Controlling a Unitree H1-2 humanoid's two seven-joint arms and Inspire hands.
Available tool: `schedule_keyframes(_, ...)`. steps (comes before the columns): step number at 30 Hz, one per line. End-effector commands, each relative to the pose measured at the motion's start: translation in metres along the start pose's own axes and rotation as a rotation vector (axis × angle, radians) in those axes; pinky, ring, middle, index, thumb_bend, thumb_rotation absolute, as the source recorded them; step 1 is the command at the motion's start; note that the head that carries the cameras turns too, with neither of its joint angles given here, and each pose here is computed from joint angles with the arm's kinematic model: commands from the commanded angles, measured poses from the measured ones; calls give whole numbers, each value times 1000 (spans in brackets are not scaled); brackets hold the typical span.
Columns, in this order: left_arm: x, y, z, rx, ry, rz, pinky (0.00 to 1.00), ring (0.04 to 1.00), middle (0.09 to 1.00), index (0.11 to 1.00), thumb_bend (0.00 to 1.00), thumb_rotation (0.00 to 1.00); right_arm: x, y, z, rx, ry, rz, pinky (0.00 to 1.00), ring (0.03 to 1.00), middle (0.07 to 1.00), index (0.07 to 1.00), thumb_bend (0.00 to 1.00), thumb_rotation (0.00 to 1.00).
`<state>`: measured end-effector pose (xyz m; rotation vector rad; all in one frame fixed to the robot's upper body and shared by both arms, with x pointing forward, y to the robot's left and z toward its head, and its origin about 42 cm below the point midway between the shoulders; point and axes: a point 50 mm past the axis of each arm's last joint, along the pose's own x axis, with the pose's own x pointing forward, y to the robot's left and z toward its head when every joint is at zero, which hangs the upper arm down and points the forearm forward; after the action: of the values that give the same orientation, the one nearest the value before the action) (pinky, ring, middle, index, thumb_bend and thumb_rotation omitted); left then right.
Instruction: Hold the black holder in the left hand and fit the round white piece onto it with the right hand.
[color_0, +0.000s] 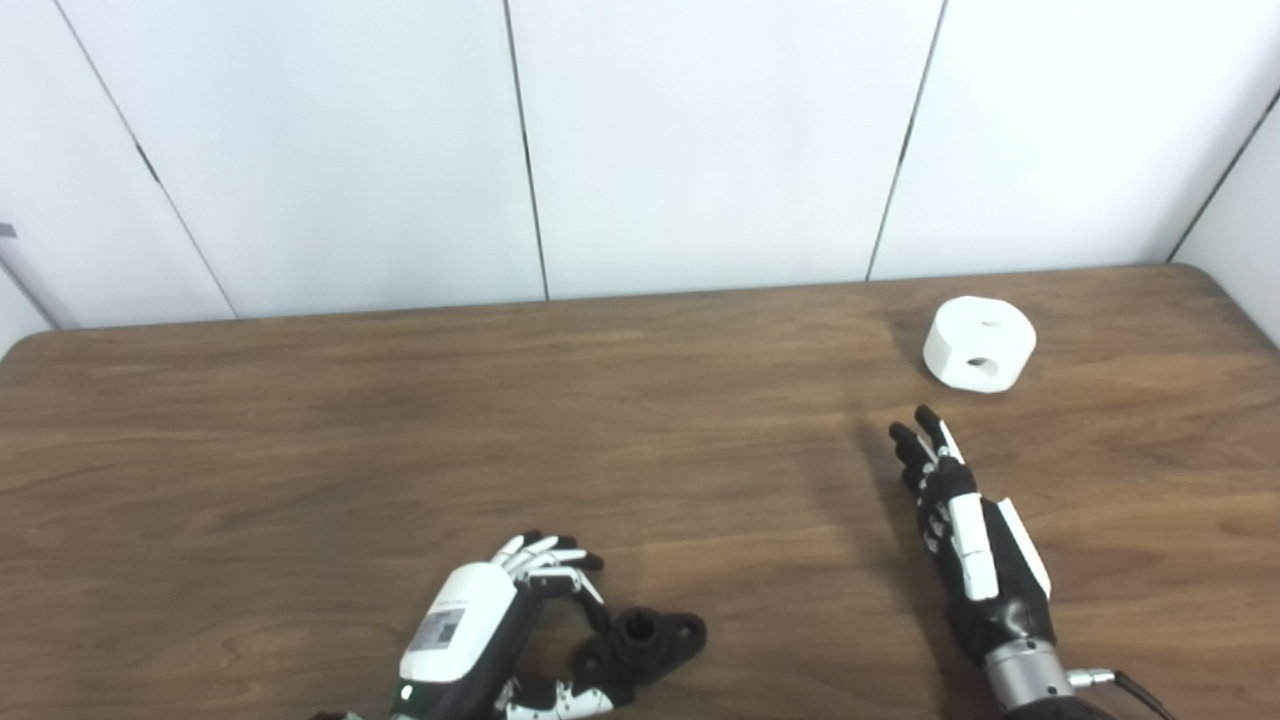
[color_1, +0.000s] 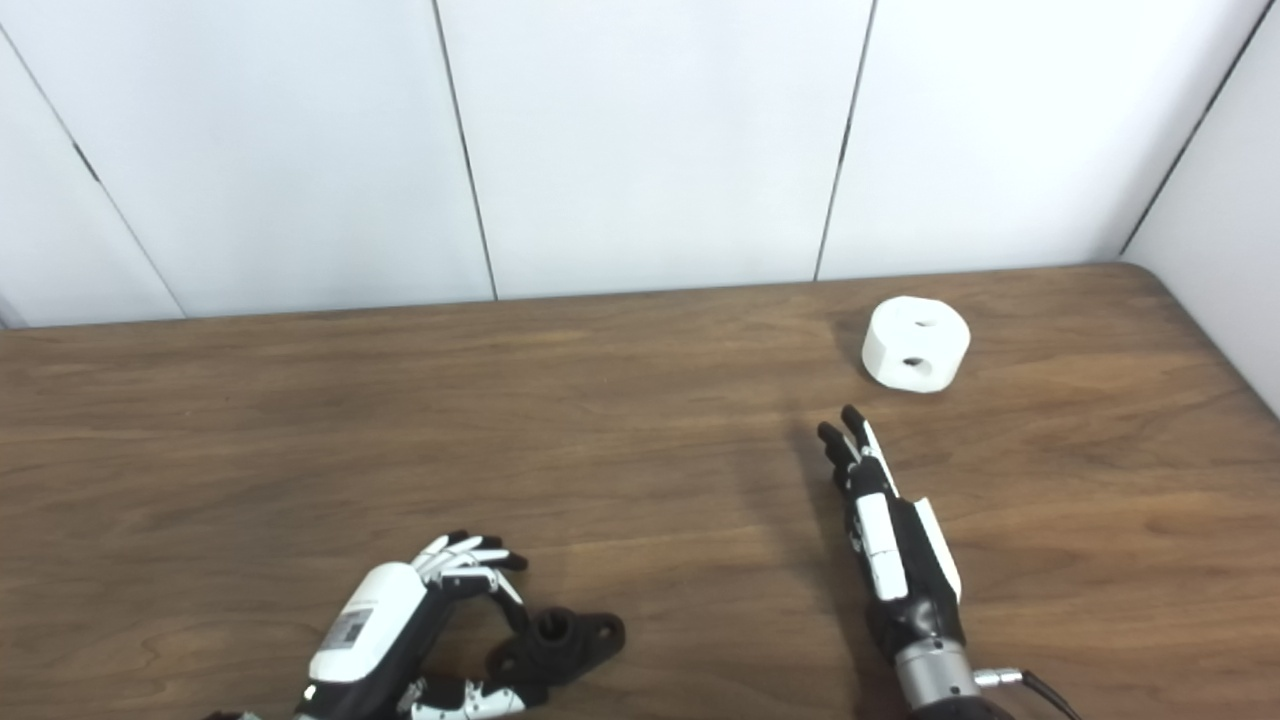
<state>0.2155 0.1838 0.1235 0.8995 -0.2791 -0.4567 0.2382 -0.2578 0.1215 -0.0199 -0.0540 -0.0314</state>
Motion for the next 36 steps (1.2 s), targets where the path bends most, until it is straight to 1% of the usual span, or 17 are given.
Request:
schedule_keyframes(1, -6, -15, 0, -6, -8, -47, 937, 879, 799, 488, 517, 62, -6, 0, 4, 8, -7, 8, 1000, 976, 946, 1000, 646, 1000)
schedule_keyframes(6, -4, -21, 4, 3, -17, -53, 945, 878, 798, 488, 517, 61, -7, -3, 3, -1, 1, 6, 1000, 978, 946, 1000, 635, 1000)
schedule_keyframes(9, -2, -26, 0, 0, -11, -52, 938, 875, 797, 488, 518, 62, -6, -7, -3, -23, 9, 7, 1000, 974, 942, 1000, 647, 1000)
schedule_keyframes(12, 2, -29, -4, -15, 0, -54, 944, 881, 801, 488, 517, 60, -3, -10, -7, -14, 12, 5, 1000, 973, 940, 1000, 637, 984)
schedule_keyframes(15, 5, -31, -5, -15, -6, -49, 926, 872, 796, 488, 517, 59, 0, -11, -10, 4, -1, 2, 1000, 972, 945, 1000, 618, 964)
schedule_keyframes(22, 6, -34, -12, 7, -18, -52, 932, 871, 795, 487, 516, 59, 1, -10, -13, -12, -6, 0, 1000, 980, 948, 1000, 606, 971)
schedule_keyframes(29, 2, -34, -14, -2, -13, -54, 929, 876, 801, 488, 515, 59, -1, -9, -10, -16, -8, 4, 1000, 977, 949, 1000, 603, 954)
schedule_keyframes(36, 1, -26, -9, 1, -4, -66, 941, 890, 814, 488, 514, 60, -1, -9, 1, -3, -29, 2, 1000, 988, 949, 1000, 604, 955)
